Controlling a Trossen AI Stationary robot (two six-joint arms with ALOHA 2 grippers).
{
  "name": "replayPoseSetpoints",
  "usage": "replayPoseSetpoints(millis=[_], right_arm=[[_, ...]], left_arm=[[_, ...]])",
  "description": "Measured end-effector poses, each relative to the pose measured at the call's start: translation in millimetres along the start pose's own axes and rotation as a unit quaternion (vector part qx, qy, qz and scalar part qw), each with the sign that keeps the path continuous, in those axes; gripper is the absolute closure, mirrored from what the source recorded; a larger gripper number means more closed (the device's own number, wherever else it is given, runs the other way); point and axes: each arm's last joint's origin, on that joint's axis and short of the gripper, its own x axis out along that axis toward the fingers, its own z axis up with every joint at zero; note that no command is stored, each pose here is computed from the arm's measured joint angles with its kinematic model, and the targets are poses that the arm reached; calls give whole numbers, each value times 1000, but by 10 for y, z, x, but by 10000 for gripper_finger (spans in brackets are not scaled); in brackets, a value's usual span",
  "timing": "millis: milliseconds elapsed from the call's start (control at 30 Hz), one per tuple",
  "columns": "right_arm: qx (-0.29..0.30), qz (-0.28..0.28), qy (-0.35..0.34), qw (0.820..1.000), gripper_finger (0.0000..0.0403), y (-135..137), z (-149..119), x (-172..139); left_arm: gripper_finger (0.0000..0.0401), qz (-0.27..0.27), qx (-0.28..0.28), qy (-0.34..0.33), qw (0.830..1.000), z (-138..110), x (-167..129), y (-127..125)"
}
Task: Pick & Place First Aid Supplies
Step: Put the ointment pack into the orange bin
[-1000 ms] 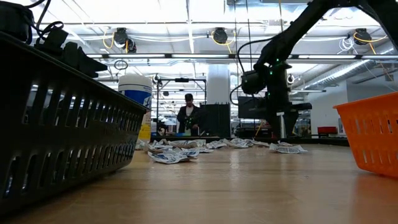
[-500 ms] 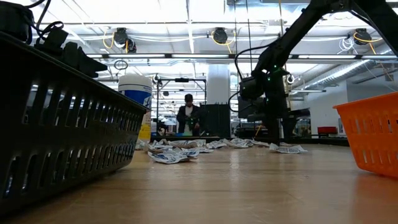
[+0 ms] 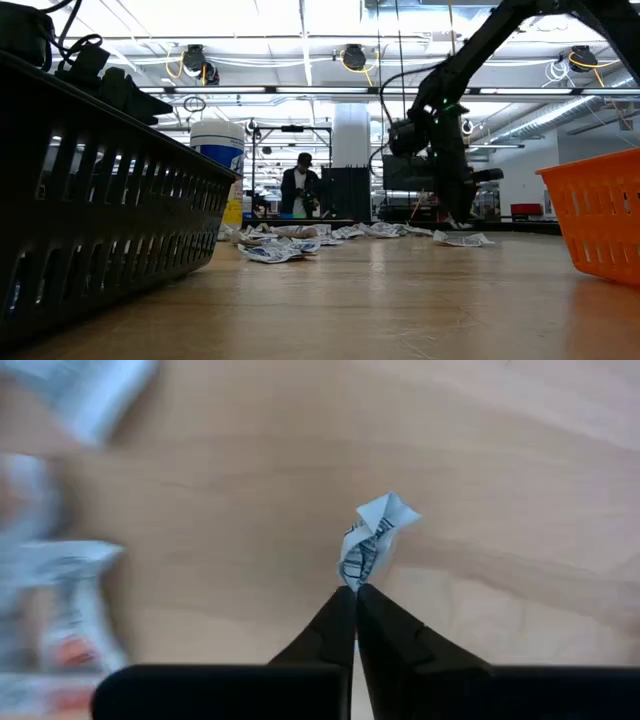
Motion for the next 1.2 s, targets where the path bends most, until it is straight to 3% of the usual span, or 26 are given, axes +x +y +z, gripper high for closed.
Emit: replayPoseSetpoints(millis=[633, 933, 1200], right_arm=[[26, 19, -29, 999, 402, -113, -716, -877], [-87, 54, -16, 995, 402, 276, -1245, -998], [-172, 58, -19, 983, 403, 634, -1953, -1038]], left_arm=[[4, 0, 0, 0, 1000, 1, 0, 0], [4, 0, 0, 0, 1000, 1, 0, 0], [4, 0, 0, 0, 1000, 0, 0, 0]])
